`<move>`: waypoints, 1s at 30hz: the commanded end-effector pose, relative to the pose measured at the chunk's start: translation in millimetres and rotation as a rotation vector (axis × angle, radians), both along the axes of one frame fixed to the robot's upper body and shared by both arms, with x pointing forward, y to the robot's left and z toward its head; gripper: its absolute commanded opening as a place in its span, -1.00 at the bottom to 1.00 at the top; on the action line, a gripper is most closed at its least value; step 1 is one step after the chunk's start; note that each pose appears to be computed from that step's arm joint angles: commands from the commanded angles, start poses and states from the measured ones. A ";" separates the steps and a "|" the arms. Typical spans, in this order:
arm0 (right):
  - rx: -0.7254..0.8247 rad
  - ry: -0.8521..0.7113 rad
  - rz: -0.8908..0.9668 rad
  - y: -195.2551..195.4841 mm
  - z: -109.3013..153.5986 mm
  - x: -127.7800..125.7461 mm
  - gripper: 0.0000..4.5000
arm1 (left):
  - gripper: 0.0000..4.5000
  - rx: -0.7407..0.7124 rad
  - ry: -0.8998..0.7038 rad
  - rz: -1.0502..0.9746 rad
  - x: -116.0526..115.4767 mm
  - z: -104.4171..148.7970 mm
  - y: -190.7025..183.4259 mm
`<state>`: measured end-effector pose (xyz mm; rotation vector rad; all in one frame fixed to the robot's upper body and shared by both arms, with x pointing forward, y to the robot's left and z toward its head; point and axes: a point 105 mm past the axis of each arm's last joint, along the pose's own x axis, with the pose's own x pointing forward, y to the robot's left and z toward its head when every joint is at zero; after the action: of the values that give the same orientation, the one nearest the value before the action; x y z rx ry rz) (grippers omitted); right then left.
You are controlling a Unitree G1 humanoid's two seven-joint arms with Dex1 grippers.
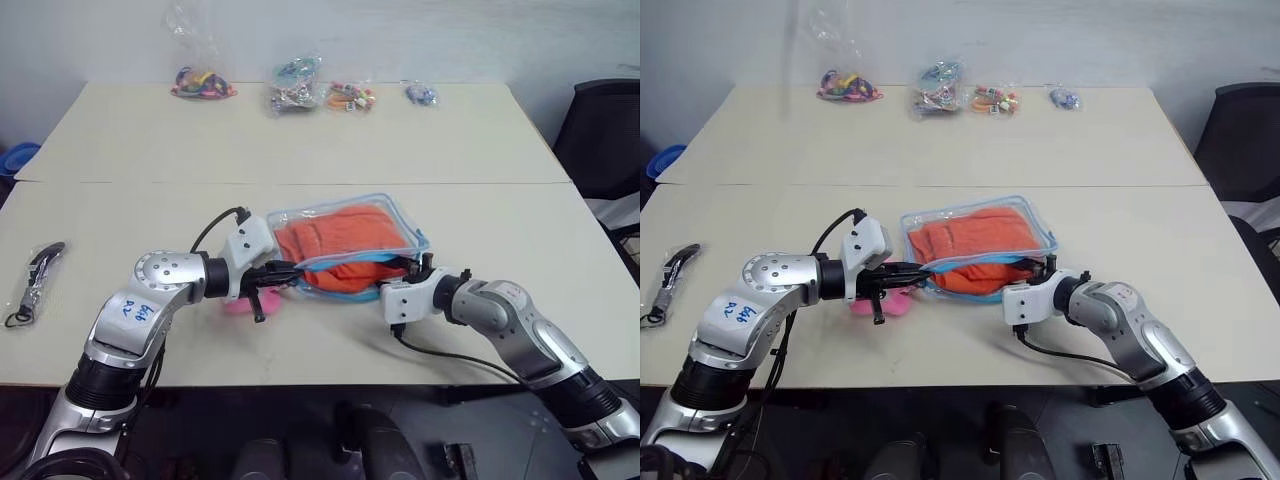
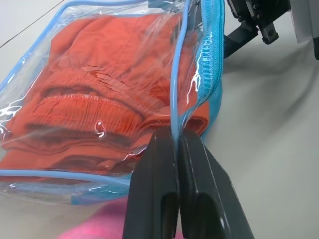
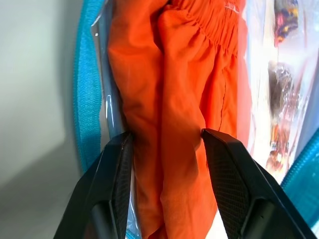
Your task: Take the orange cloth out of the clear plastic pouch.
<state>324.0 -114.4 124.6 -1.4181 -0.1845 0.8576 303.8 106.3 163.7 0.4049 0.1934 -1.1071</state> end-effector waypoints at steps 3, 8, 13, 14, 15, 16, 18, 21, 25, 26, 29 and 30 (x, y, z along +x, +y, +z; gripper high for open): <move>0.002 0.018 0.034 10.8 -6.0 -3.3 0.01 | -1.00 -0.018 -0.059 -0.035 -3.3 13.6 -6.9; 0.095 0.020 0.021 40.5 -9.7 10.2 0.01 | -1.00 -0.024 -0.061 -0.043 -3.4 15.4 -10.4; 0.084 0.007 -0.035 43.4 -22.6 21.7 0.01 | -1.00 -0.026 -0.062 -0.040 -2.8 16.2 -10.8; 0.090 0.011 -0.042 42.9 -24.0 22.2 0.01 | -1.00 -0.025 -0.063 -0.039 -2.8 16.0 -10.2; 0.093 0.013 -0.046 42.7 -24.8 22.4 0.01 | -1.00 -0.024 -0.063 -0.038 -2.9 15.8 -9.8; 0.104 0.023 -0.041 43.2 -24.4 20.4 -0.07 | -1.00 -0.024 -0.063 -0.034 -2.7 15.6 -9.2; 0.107 0.028 -0.031 43.3 -22.9 17.6 -0.27 | -1.00 -0.025 -0.062 -0.030 -2.5 15.4 -8.5; 0.090 0.033 -0.026 40.4 -24.5 15.3 -0.73 | -1.00 -0.025 -0.059 -0.027 -2.0 14.5 -8.1; 0.080 0.036 -0.031 36.8 -24.9 16.4 -0.97 | -1.00 -0.027 -0.061 -0.019 0.5 14.9 -8.1; 0.091 0.046 -0.027 37.6 -23.6 15.2 -0.97 | -1.00 -0.027 -0.064 -0.011 1.9 14.9 -7.9; 0.130 0.070 -0.004 39.7 -15.5 9.1 -0.97 | -1.00 -0.029 -0.067 0.019 7.5 14.0 -8.3; 0.122 0.073 0.014 39.0 -13.8 5.6 -0.97 | -1.00 -0.032 -0.069 0.034 10.5 13.9 -9.0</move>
<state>336.6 -73.4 110.5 -1.2774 -0.1943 0.8558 310.2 100.0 167.2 0.3904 0.1677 -1.0846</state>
